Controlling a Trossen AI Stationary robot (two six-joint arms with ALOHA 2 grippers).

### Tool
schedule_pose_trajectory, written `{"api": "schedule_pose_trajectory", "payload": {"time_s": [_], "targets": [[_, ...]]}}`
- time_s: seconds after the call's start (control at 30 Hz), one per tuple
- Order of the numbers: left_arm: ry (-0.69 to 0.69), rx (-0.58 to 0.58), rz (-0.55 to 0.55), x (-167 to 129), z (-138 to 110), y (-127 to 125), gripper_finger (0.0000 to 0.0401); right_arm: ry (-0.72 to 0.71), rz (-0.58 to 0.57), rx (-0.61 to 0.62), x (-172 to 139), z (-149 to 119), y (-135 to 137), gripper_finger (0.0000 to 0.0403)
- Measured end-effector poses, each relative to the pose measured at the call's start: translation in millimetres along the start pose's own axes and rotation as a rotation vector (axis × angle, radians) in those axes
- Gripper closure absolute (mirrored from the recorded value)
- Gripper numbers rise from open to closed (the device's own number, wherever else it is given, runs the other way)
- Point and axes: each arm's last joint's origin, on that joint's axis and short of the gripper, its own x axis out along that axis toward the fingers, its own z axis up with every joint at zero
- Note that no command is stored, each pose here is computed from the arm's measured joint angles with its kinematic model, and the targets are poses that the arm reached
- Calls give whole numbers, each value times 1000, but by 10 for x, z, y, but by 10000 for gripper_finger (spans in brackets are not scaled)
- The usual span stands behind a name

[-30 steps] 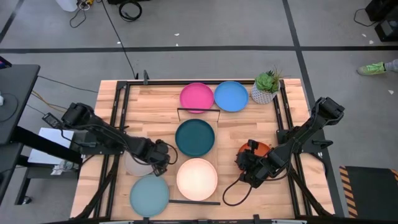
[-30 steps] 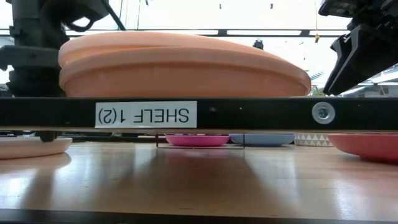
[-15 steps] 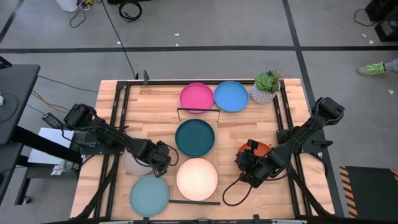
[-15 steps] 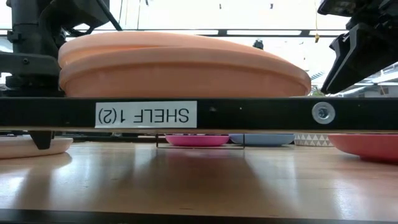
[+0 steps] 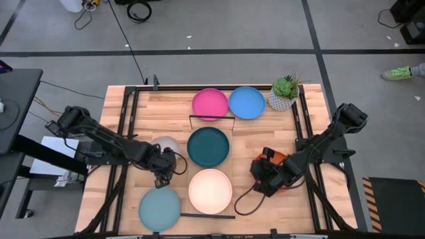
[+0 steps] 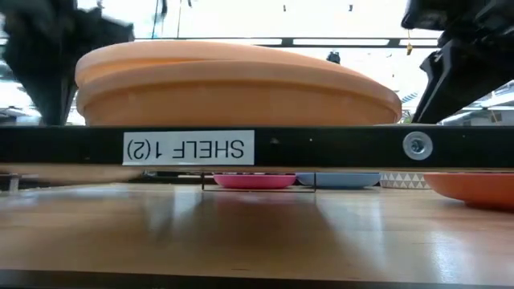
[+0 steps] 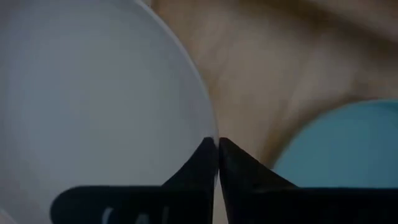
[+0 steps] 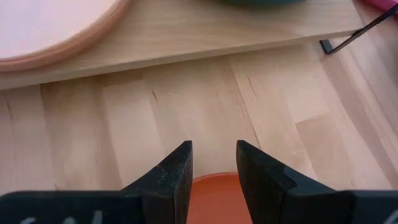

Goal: Place and stack plates onto a shelf
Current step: Stack the gray plate on top of the white plate on the shelf

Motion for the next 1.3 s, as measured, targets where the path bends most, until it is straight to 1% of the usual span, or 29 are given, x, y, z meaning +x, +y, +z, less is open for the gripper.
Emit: {"api": "schedule_pose_trajectory", "payload": {"time_s": [0.07,0.13,0.3,0.4,0.47,0.53,0.57,0.77,0.87,0.97,1.03,1.13,1.23,1.3], "targets": [[-42,87,-17,-212,21,-29,387,10,27,28,17,81,-64,273],[-94,199,-25,-399,37,-84,387,6,38,50,16,153,-133,273],[-203,576,14,-741,23,-237,387,-31,70,84,-76,294,-305,273],[-261,824,53,-844,-7,-327,384,-72,75,104,-171,352,-404,273],[-292,1008,90,-857,-24,-370,381,-102,85,110,-246,372,-444,273],[-307,1143,104,-855,-40,-406,381,-123,101,120,-315,381,-473,273],[-314,1188,109,-846,-39,-430,380,-136,107,121,-353,382,-484,273],[-369,1416,133,-715,77,-587,379,-223,77,101,-486,371,-512,273],[-345,1523,151,-579,134,-661,378,-227,56,100,-453,323,-533,273],[-332,1592,159,-445,203,-725,378,-213,58,118,-399,261,-546,273],[-320,1642,133,-359,233,-764,378,-199,56,120,-365,221,-550,273],[-372,1682,34,-282,288,-850,380,-190,67,122,-337,195,-547,273],[-411,1688,-60,-215,326,-922,382,-190,72,123,-337,196,-545,273],[-420,1688,-93,-173,346,-948,381,-192,74,125,-338,199,-543,273]]}}
